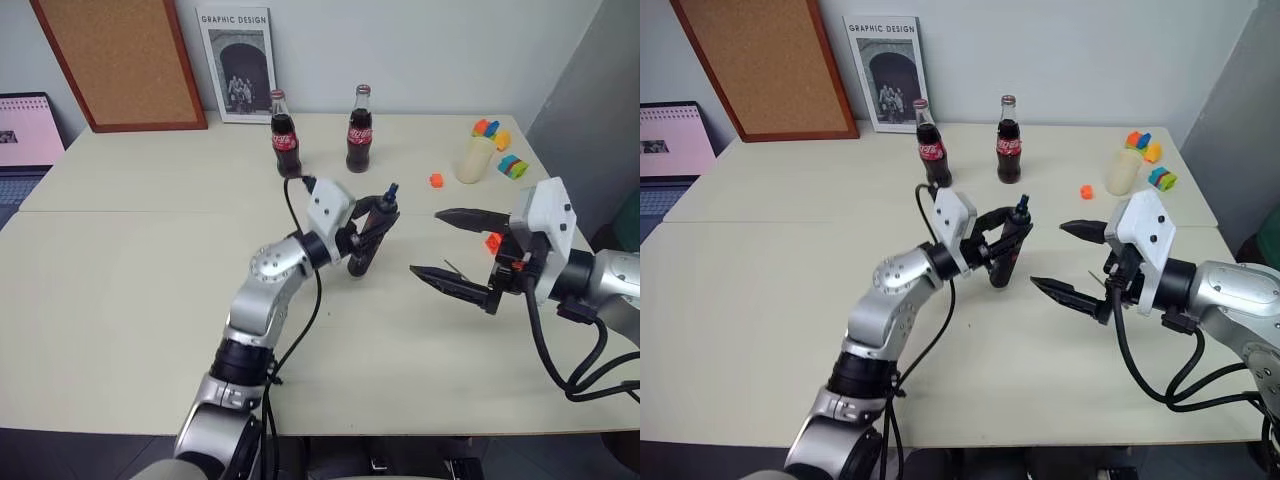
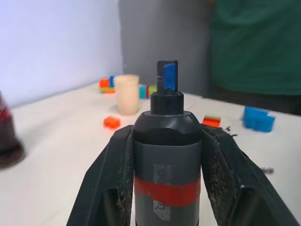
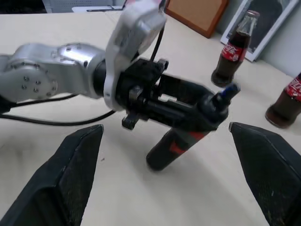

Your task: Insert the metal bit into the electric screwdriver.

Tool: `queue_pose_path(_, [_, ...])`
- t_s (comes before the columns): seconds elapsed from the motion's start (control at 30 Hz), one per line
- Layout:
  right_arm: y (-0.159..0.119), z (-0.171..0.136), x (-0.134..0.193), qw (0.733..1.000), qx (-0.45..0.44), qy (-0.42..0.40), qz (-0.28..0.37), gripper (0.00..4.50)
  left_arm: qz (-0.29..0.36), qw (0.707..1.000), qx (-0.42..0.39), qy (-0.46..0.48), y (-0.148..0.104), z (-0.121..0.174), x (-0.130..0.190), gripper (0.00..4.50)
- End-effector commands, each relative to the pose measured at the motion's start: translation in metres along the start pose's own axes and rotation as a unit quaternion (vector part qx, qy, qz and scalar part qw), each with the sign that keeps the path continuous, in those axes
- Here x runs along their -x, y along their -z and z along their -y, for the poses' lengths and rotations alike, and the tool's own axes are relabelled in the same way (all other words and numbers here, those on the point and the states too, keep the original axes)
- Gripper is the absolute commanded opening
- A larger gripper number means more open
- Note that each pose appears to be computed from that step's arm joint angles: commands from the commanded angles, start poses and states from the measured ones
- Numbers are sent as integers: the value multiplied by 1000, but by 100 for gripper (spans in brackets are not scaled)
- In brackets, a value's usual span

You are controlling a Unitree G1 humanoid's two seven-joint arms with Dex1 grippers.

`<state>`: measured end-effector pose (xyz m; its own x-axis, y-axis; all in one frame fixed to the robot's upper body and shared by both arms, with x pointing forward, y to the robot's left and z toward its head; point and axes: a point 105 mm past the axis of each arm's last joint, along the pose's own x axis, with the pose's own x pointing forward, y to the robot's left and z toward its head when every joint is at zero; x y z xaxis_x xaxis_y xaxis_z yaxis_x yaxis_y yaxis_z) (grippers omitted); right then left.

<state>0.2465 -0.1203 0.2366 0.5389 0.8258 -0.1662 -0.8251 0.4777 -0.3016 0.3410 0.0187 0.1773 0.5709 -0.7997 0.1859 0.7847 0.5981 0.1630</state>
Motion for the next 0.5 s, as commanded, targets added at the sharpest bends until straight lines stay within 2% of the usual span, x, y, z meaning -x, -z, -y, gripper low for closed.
queue_pose_path(0.03, [-9,-1,0,1000,16,-4,12,450,42,998,-17,-45,-18,-9,5,165])
queue_pose_path(0.5, [-7,-6,-3,999,21,-34,1,450,-14,996,11,-86,2,-16,50,164])
